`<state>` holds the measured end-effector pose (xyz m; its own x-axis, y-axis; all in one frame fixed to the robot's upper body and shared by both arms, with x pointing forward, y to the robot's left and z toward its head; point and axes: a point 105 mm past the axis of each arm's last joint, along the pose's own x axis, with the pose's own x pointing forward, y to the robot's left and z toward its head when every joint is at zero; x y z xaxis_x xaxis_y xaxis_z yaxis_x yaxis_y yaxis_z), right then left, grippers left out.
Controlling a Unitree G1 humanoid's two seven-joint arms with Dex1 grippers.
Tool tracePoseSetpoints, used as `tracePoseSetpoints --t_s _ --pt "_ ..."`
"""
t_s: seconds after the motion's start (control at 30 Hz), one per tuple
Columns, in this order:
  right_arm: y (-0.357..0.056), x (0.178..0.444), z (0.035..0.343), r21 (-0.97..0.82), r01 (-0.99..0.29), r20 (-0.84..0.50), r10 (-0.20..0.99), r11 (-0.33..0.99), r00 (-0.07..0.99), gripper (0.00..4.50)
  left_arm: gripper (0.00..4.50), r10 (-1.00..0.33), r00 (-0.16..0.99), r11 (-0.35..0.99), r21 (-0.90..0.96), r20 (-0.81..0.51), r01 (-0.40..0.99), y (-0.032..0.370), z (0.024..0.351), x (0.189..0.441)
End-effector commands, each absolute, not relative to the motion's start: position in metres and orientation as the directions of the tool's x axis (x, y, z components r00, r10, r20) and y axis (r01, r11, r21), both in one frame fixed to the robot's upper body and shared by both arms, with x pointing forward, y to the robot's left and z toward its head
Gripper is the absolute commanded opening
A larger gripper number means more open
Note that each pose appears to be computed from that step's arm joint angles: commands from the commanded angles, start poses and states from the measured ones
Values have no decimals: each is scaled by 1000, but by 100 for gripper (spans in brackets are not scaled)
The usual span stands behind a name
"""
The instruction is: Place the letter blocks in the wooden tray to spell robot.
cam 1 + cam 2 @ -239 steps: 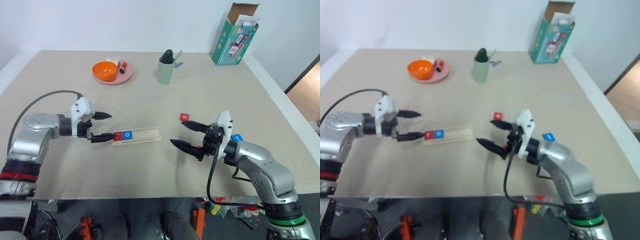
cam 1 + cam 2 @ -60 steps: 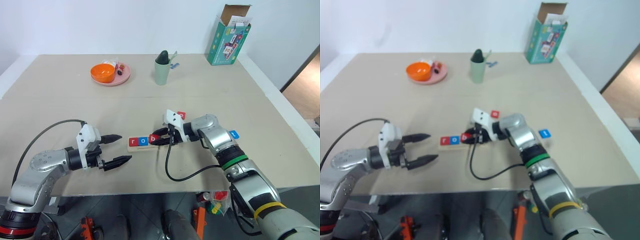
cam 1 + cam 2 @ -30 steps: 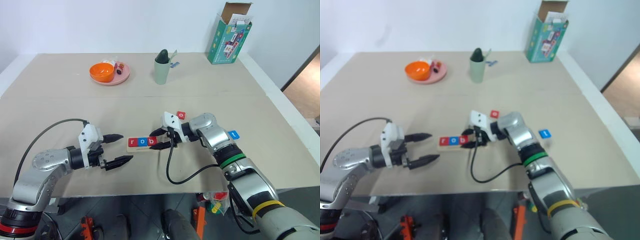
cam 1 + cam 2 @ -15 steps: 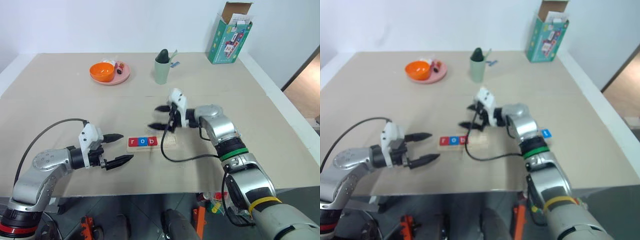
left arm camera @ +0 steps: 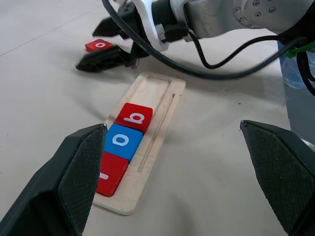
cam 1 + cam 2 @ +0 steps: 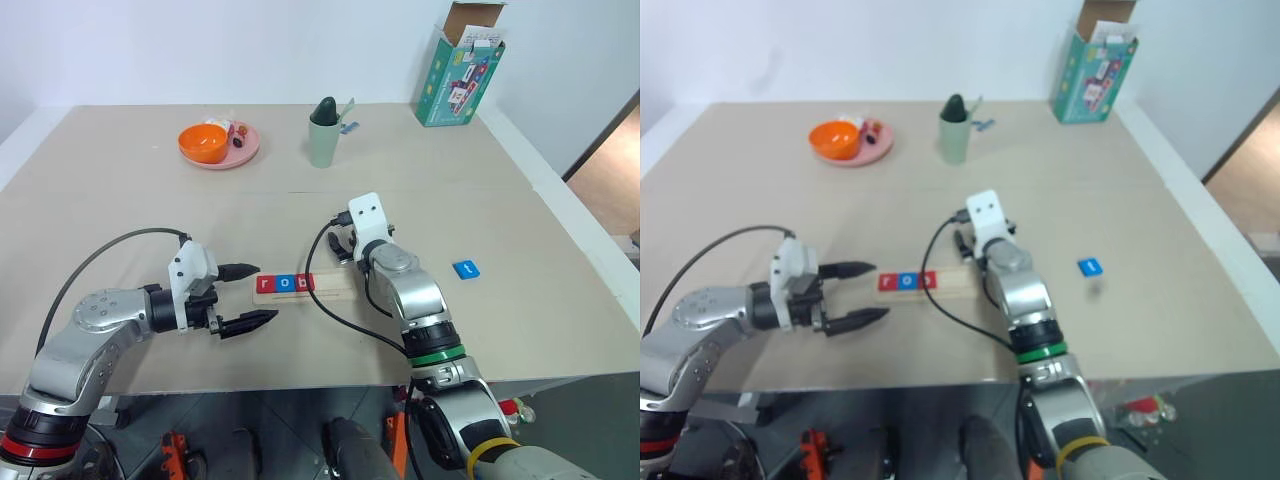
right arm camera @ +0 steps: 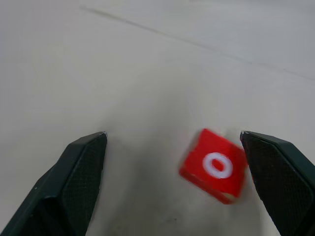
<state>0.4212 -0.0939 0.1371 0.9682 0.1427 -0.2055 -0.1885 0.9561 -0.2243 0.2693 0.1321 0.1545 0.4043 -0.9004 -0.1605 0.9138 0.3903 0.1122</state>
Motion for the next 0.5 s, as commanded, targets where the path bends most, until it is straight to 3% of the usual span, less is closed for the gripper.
tracePoseSetpoints --t_s 0.03,0.5 --pt "-101 425 160 -202 -117 -125 93 972 988 448 450 -902 403 381 155 -154 911 132 162 270" --pt "-97 422 126 -33 -91 -279 78 995 957 448 450 -906 393 369 161 -158 915 128 161 269"
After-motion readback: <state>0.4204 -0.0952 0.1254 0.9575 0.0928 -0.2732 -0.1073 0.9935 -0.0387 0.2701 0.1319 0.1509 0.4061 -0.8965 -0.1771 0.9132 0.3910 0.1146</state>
